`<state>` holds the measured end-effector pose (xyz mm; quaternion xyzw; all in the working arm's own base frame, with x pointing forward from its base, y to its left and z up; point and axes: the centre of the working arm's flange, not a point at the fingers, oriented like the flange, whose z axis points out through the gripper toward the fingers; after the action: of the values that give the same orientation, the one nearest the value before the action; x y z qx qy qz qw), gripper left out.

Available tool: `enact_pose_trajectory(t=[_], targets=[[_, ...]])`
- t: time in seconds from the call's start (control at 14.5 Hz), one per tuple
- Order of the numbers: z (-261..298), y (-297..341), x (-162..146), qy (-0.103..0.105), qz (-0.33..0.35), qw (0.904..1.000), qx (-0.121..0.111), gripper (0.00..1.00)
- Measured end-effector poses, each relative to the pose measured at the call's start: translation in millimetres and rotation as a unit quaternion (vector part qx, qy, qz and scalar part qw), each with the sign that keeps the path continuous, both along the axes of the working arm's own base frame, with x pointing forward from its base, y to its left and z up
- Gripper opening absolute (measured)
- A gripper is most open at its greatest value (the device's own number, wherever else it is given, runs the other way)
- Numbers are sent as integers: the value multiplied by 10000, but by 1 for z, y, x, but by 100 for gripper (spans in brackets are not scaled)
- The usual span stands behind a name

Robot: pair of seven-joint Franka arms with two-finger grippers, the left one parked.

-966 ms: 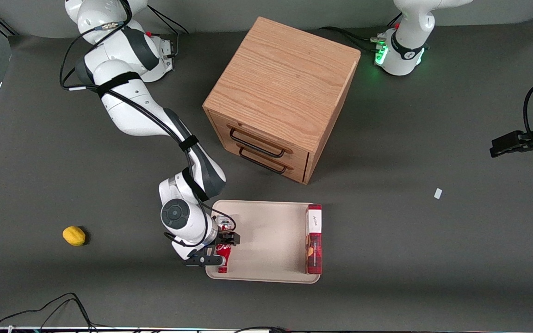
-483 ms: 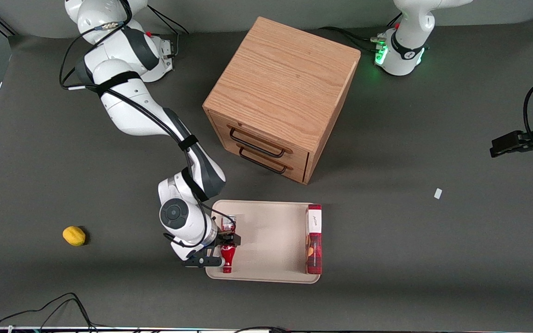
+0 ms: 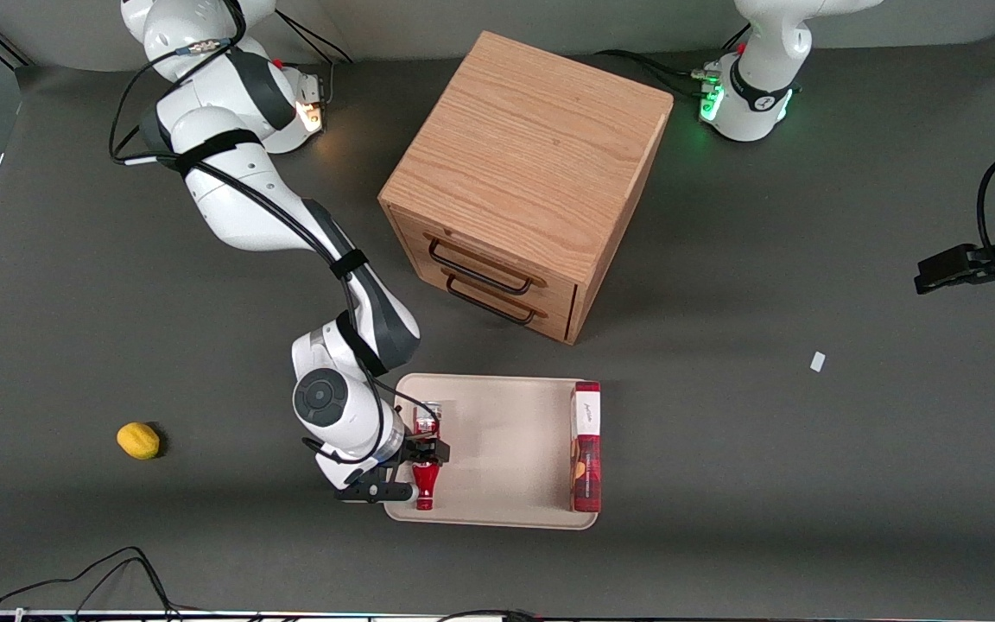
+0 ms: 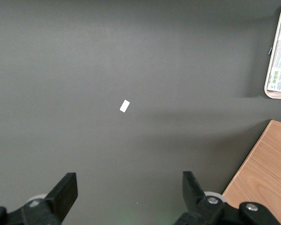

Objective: Place coke bottle on tray

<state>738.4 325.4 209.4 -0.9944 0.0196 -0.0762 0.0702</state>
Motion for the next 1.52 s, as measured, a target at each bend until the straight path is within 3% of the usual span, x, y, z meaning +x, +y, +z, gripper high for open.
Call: enact_pose_trajectory(t=[0.28,0.69,0.9,1.17,1.52], targets=[[61,-8,4,-165,-35,9999,22,100],[184,-101,-18,200,-89,9991,-357,100],[237,-150,-60,278,-294,9981,-469,100],[292,-204,-138,370,-502,9966,-542,100],[344,-260,-212,805,-358,9938,-679,100]])
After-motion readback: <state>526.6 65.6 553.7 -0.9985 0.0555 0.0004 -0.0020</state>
